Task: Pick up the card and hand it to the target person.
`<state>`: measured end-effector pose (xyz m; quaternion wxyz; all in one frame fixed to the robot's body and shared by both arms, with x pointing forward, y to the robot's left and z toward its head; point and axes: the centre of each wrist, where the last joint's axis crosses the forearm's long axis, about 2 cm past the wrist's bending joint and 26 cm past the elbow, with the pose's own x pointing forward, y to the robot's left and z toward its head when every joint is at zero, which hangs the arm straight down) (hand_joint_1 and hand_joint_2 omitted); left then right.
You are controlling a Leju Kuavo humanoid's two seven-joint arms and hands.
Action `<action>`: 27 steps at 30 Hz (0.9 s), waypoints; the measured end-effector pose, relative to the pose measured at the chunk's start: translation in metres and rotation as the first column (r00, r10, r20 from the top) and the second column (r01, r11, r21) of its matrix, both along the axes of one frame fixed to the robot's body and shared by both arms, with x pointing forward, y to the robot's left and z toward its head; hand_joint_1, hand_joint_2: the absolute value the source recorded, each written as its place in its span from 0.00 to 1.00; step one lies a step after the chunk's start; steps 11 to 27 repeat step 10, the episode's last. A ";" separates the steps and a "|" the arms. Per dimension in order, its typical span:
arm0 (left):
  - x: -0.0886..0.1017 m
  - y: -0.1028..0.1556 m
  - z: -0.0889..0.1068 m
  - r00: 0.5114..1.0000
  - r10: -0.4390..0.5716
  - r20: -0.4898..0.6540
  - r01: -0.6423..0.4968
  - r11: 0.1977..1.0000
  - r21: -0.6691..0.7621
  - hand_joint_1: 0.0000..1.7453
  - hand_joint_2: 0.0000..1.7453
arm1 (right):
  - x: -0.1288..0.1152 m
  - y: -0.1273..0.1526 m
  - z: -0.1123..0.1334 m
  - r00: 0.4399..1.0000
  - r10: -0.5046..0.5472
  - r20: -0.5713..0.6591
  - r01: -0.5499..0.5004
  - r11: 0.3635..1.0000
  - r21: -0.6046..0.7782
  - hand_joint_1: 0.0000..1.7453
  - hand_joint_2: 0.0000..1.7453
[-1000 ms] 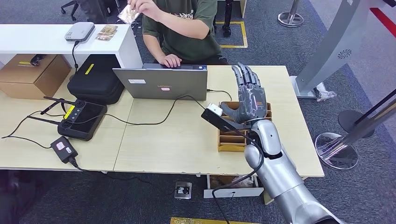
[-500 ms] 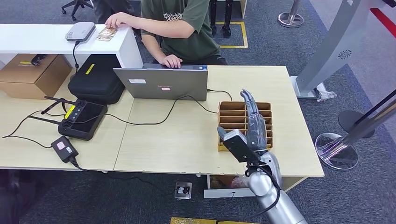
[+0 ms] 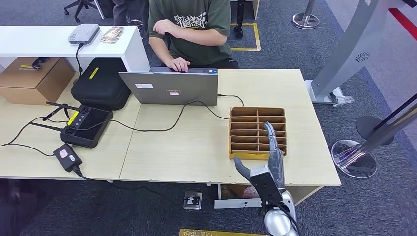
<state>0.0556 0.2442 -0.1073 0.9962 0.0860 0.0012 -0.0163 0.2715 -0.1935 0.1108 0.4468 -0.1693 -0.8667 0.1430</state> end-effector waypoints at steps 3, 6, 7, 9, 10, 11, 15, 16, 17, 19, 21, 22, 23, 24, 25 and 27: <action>0.000 0.000 0.000 1.000 -0.012 -0.006 0.012 1.000 -0.007 0.00 0.00 | -0.006 0.001 -0.005 1.000 -0.010 -0.021 0.010 1.000 0.013 0.00 1.00; -0.001 0.000 0.000 0.999 -0.031 -0.010 0.031 0.999 -0.019 0.00 0.00 | -0.011 -0.001 -0.008 0.999 -0.024 -0.042 0.025 0.999 0.031 0.00 1.00; -0.001 0.000 0.000 0.999 -0.037 -0.010 0.037 0.999 -0.022 0.00 0.00 | -0.013 -0.001 -0.009 0.999 -0.024 -0.048 0.026 0.999 0.034 0.00 1.00; -0.001 0.001 0.000 0.999 -0.045 -0.011 0.045 0.999 -0.027 0.00 0.00 | -0.015 -0.002 -0.011 0.998 -0.021 -0.060 0.024 0.999 0.037 0.00 1.00; -0.001 0.001 0.000 0.999 -0.047 -0.011 0.046 0.999 -0.027 0.00 0.00 | -0.015 -0.002 -0.011 0.998 -0.021 -0.062 0.023 0.999 0.038 0.00 1.00; -0.001 0.001 0.000 0.999 -0.047 -0.011 0.046 0.999 -0.027 0.00 0.00 | -0.015 -0.002 -0.011 0.998 -0.021 -0.062 0.023 0.999 0.038 0.00 1.00; -0.001 0.001 0.000 0.999 -0.047 -0.011 0.046 0.999 -0.027 0.00 0.00 | -0.015 -0.002 -0.011 0.998 -0.021 -0.062 0.023 0.999 0.038 0.00 1.00; -0.001 0.001 0.000 0.999 -0.047 -0.011 0.046 0.999 -0.027 0.00 0.00 | -0.015 -0.002 -0.011 0.998 -0.021 -0.062 0.023 0.999 0.038 0.00 1.00; -0.001 0.001 0.000 0.999 -0.047 -0.011 0.046 0.999 -0.027 0.00 0.00 | -0.015 -0.002 -0.011 0.998 -0.021 -0.062 0.023 0.999 0.038 0.00 1.00; -0.001 0.001 0.000 0.999 -0.047 -0.011 0.046 0.999 -0.027 0.00 0.00 | -0.015 -0.002 -0.011 0.998 -0.021 -0.062 0.023 0.999 0.038 0.00 1.00; -0.001 0.001 0.000 0.999 -0.047 -0.011 0.046 0.999 -0.027 0.00 0.00 | -0.015 -0.002 -0.011 0.998 -0.021 -0.062 0.023 0.999 0.038 0.00 1.00; -0.001 0.001 0.000 0.999 -0.047 -0.011 0.046 0.999 -0.027 0.00 0.00 | -0.015 -0.002 -0.011 0.998 -0.021 -0.062 0.023 0.999 0.038 0.00 1.00; -0.001 0.001 0.000 0.999 -0.047 -0.011 0.046 0.999 -0.027 0.00 0.00 | -0.015 -0.002 -0.011 0.998 -0.021 -0.062 0.023 0.999 0.038 0.00 1.00; -0.001 0.001 0.000 0.999 -0.047 -0.011 0.046 0.999 -0.027 0.00 0.00 | -0.015 -0.002 -0.011 0.998 -0.021 -0.062 0.023 0.999 0.038 0.00 1.00; -0.001 0.001 0.000 0.999 -0.047 -0.011 0.046 0.999 -0.027 0.00 0.00 | -0.015 -0.002 -0.011 0.998 -0.021 -0.062 0.023 0.999 0.038 0.00 1.00; -0.001 0.001 0.000 0.999 -0.047 -0.011 0.046 0.999 -0.027 0.00 0.00 | -0.015 -0.002 -0.011 0.998 -0.021 -0.062 0.023 0.999 0.038 0.00 1.00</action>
